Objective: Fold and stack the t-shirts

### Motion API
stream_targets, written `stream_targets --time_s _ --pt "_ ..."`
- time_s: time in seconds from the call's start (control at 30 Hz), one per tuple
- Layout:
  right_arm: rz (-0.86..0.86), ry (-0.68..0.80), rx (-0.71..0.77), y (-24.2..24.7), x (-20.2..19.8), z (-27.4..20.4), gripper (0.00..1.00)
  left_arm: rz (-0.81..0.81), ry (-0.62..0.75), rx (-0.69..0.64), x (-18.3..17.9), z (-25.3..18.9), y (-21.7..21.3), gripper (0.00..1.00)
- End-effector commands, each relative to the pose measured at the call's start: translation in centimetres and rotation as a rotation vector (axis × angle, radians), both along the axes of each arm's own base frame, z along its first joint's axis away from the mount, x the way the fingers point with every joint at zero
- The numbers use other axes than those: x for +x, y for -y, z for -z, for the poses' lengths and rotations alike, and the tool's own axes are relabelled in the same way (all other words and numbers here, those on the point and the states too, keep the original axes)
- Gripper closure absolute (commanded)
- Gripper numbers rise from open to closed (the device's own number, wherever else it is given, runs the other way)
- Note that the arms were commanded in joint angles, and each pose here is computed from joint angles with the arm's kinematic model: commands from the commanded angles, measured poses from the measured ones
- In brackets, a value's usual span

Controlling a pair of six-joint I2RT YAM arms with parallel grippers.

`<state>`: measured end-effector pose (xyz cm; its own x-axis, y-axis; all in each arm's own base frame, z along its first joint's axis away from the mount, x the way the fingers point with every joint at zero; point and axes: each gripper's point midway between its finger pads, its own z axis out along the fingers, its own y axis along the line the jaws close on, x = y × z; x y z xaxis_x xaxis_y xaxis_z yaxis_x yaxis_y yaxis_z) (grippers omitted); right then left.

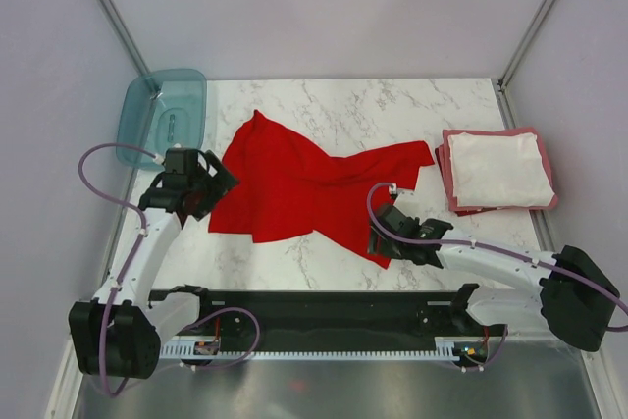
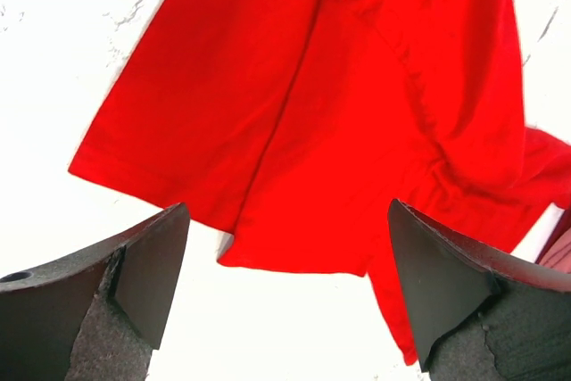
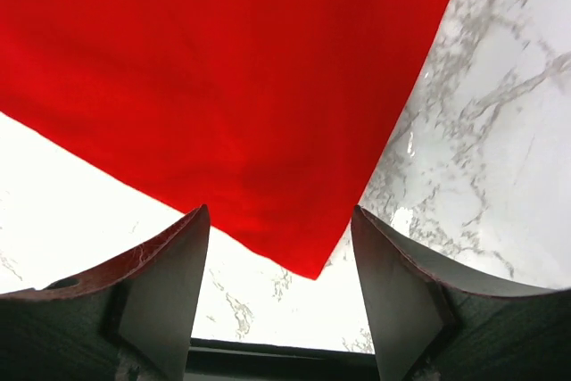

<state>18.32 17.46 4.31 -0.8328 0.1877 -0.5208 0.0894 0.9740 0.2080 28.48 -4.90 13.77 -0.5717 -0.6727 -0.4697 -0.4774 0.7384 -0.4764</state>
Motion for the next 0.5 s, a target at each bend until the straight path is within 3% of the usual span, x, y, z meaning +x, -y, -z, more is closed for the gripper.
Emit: stream_targets --time_s 0.0,0.1,0.23,0.3,0.47 --pt "0.047 -0.014 -0.028 0.4 -0.9 1.3 0.29 -0.03 0.004 0.002 -0.4 0.5 -0.3 0.0" --pt "0.049 -0.019 -0.034 0.5 -1.9 2.0 0.35 -0.048 -0.013 0.017 -0.9 1.3 -0.7 0.01" --pt "0.058 -0.013 -0.029 1.0 -2.5 2.5 0.39 -0.073 -0.142 0.072 -2.0 4.0 -1.6 0.03" --pt "0.057 -0.019 -0.041 1.0 -2.5 2.9 0.41 -0.078 -0.179 0.066 -2.1 4.8 -1.5 0.1" --pt "0.046 -0.009 -0.084 1.1 -2.0 3.2 0.55 -0.093 -0.289 0.094 -2.9 7.5 -2.0 0.11"
